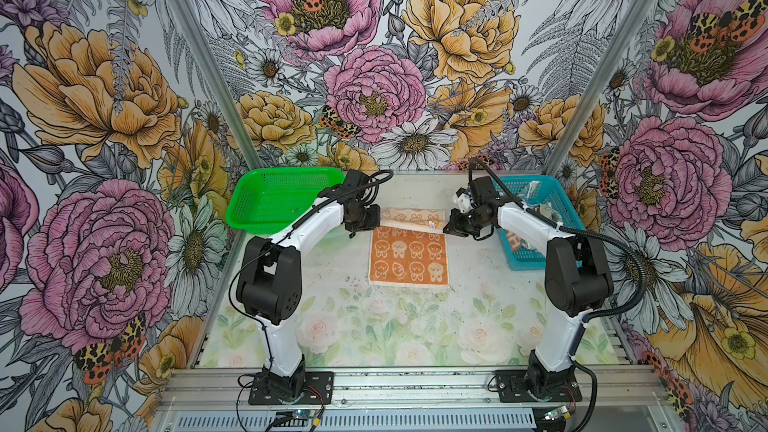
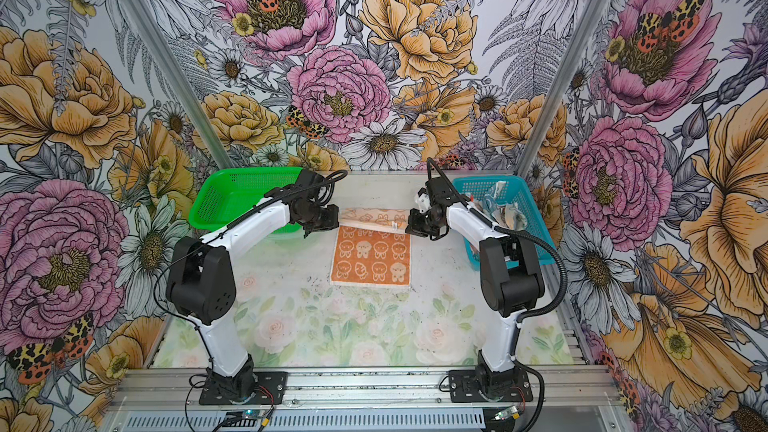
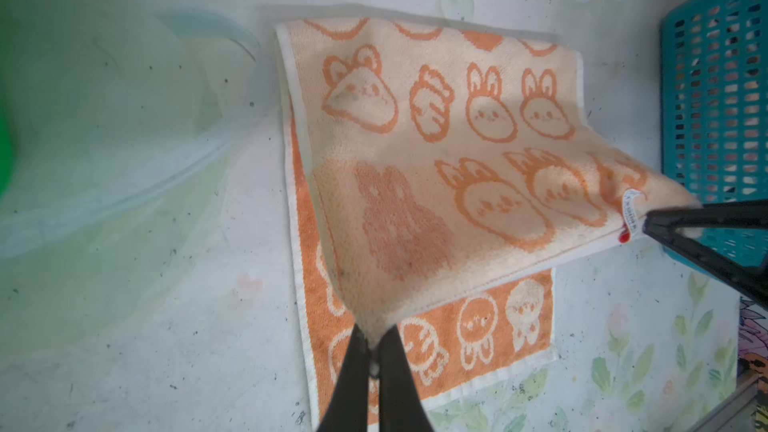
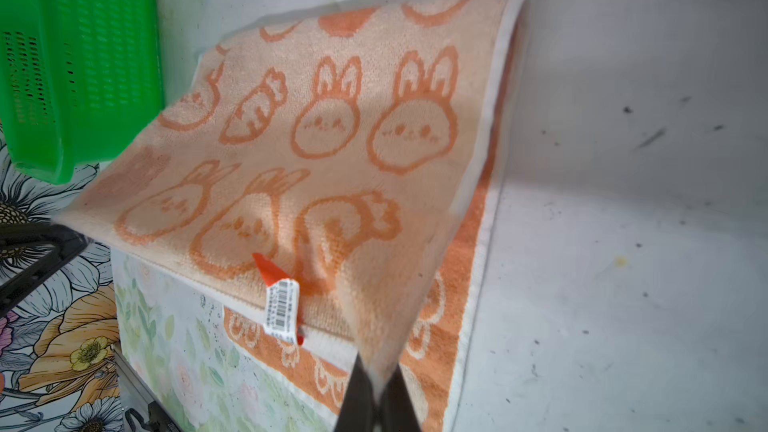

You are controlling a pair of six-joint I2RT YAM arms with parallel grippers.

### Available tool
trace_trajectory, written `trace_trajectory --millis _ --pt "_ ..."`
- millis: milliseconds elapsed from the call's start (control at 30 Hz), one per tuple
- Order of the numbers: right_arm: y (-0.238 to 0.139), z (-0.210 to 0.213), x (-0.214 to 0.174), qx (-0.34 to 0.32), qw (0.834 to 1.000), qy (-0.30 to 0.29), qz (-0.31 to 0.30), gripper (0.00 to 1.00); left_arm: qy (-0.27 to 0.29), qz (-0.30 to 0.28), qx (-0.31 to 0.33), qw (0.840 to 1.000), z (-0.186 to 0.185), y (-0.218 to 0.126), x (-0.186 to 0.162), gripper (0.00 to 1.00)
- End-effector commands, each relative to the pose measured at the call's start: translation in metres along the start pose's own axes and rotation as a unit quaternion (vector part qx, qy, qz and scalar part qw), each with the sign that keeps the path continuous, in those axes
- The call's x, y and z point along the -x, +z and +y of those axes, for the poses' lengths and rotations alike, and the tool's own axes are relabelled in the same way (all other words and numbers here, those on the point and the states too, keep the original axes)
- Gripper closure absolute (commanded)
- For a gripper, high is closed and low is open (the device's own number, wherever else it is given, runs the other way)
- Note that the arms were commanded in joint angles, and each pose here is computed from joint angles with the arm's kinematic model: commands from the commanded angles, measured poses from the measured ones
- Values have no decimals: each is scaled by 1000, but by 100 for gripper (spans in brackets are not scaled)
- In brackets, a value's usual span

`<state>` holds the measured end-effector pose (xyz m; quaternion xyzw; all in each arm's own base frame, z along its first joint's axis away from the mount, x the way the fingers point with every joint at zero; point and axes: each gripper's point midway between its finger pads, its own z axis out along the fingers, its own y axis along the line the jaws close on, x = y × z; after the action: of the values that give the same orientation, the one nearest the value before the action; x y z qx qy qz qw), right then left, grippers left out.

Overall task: Fold and stack the towels
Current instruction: 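Lay the spread towel flat on the table with both grippers, then fold the held towel edge toward the robot with both grippers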

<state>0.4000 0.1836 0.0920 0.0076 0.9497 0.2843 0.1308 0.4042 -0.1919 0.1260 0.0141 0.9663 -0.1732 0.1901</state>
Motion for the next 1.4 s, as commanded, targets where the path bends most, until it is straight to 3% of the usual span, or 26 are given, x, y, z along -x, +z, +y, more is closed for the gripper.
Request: trace_trajectory --millis 0,233,600,900,1367 --pt "-6 -31 -13 -63 998 21 -17 100 -40 -39 77 995 43 -16 -5 100" --pt "3 -30 -58 -77 997 20 0 100 -44 1 78 996 49 -10 -67 100" --pt "12 -55 -100 -112 993 42 15 100 -31 53 67 996 35 15 -124 100" --pt "29 -58 -104 -105 993 53 32 100 -25 63 93 993 44 28 -120 100" --pt "-8 -29 -112 -76 997 31 -7 100 -23 57 104 993 50 -4 -127 100"
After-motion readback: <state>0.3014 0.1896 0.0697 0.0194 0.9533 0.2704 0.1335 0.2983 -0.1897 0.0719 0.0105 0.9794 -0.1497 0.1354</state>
